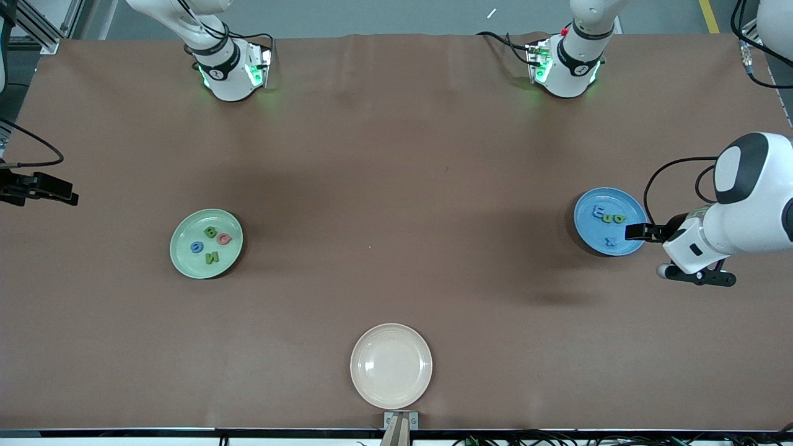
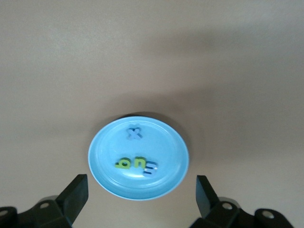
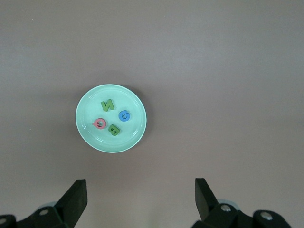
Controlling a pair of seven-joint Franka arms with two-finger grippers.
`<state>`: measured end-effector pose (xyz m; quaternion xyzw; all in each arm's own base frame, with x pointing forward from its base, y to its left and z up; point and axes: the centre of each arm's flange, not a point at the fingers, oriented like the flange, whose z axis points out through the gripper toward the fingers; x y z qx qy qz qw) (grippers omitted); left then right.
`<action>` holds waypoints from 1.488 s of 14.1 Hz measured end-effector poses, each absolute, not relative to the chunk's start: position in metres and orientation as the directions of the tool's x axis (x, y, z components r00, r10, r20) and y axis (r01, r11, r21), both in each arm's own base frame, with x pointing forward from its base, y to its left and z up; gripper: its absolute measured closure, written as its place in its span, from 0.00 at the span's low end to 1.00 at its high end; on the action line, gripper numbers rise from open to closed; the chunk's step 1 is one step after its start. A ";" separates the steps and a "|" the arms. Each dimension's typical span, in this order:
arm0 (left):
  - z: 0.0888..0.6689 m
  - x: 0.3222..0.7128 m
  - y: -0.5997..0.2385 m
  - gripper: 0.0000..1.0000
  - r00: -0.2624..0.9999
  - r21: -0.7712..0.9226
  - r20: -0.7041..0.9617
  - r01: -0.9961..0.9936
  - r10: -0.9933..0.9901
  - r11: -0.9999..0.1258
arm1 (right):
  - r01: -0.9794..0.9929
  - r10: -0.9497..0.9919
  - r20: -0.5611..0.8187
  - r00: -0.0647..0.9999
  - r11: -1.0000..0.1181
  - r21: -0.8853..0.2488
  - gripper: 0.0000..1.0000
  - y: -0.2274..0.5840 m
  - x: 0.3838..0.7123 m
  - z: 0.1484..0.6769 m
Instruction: Sort upper and lower case letters into plates
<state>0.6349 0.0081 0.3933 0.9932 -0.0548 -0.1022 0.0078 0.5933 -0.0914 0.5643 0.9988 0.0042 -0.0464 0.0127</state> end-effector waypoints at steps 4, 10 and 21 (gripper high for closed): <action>0.456 0.623 0.002 0.00 0.988 0.016 -0.131 -0.084 -0.086 -0.996 | -0.029 -0.031 -0.111 0.993 -0.999 0.023 0.00 -0.087 0.591 0.570; 0.515 0.603 -0.016 0.00 0.995 -0.013 -0.057 -0.084 -0.083 -0.996 | -0.056 -0.058 -0.136 0.989 -0.998 0.021 0.00 -0.045 0.592 0.571; 0.597 0.569 0.004 0.00 0.996 0.020 0.083 -0.033 -0.031 -0.999 | 0.038 0.039 -0.149 0.988 -0.999 -0.008 0.00 -0.058 0.567 0.601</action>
